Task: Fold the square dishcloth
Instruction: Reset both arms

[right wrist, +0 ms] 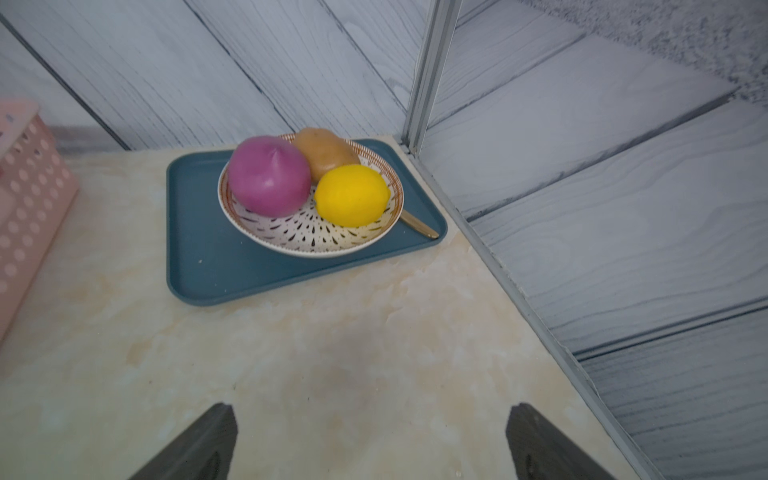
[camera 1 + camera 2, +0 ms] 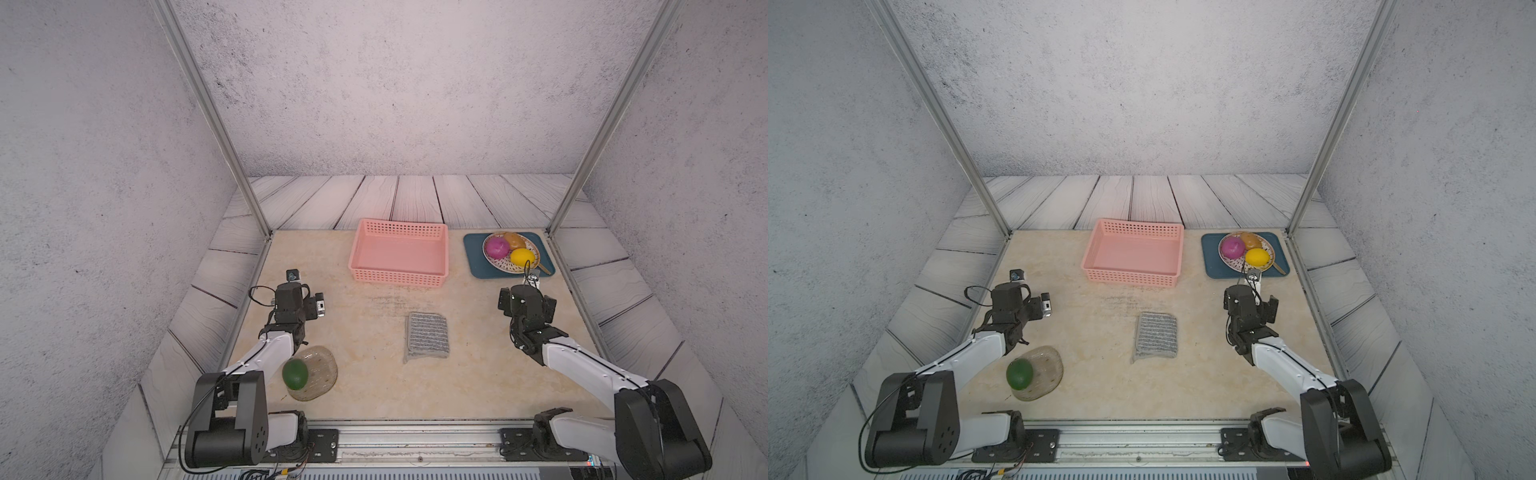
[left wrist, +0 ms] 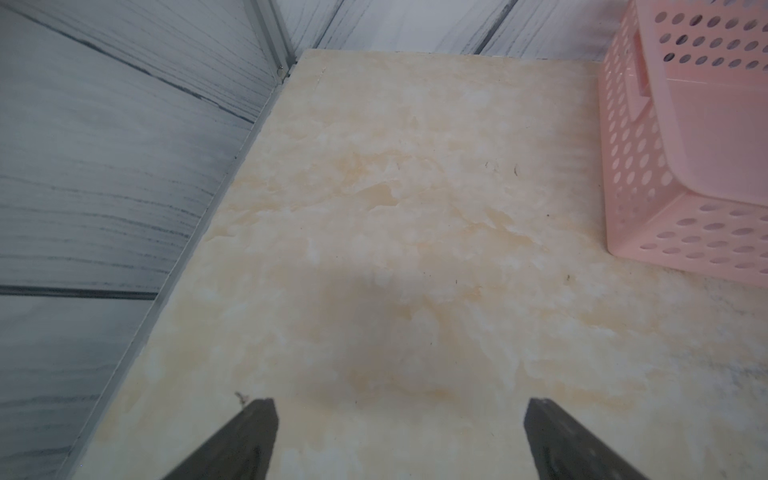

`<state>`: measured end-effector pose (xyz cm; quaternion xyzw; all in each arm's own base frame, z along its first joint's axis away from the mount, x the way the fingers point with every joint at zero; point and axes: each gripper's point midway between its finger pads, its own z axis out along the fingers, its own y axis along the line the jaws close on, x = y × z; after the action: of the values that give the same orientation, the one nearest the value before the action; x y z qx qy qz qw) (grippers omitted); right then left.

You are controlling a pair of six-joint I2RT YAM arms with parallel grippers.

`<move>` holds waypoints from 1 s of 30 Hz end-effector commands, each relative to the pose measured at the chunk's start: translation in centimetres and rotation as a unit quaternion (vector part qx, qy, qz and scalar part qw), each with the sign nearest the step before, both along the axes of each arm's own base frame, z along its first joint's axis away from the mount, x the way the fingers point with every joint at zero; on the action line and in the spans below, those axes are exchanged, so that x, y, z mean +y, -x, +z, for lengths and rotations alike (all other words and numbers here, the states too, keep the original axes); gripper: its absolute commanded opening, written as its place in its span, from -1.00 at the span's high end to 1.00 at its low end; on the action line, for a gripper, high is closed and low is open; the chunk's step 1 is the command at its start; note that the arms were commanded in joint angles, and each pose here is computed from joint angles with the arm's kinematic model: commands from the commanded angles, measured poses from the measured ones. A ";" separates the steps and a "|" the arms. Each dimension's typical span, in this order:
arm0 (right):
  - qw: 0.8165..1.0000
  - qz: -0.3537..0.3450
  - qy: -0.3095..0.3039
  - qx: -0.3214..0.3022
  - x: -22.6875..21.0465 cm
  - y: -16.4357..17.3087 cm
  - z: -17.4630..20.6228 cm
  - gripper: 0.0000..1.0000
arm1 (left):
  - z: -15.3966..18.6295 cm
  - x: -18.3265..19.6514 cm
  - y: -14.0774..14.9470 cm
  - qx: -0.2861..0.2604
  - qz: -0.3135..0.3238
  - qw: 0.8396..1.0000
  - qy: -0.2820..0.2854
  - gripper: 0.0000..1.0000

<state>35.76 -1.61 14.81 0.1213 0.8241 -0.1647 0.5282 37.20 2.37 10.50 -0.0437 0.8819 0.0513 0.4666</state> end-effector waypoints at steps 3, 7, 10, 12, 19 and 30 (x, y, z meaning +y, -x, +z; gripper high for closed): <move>1.000 0.011 -0.002 -0.026 -1.3 -1.2 -1.2 -0.99 | 1.1 -0.9 -1.6 -0.058 -0.052 0.997 -0.025 -1.00; 0.999 0.022 0.004 -0.048 -1.8 -1.6 -2.4 -0.99 | 1.2 -1.2 -2.2 -0.065 -0.065 0.995 -0.029 -1.00; 0.997 0.043 -0.006 -0.057 -1.7 -1.9 -3.2 -0.99 | 1.3 -1.4 -2.2 -0.068 -0.073 0.995 -0.028 -1.00; 0.996 0.066 -0.019 -0.055 -1.3 -2.2 -3.9 -0.99 | 1.3 -1.4 -2.1 -0.071 -0.072 0.995 -0.028 -1.00; 0.988 0.145 -0.050 -0.029 0.3 -3.7 -5.6 -0.99 | 1.2 -1.0 -1.8 -0.064 -0.070 0.995 -0.039 -1.00; 0.992 0.118 -0.052 -0.006 -0.5 -4.1 -5.9 -0.99 | 1.4 -0.8 -1.2 -0.078 -0.068 0.994 -0.034 -1.00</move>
<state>39.79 -2.20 9.06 0.0511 0.8321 -0.0623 0.5488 38.59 1.74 11.12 0.0228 0.8524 0.0523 0.5197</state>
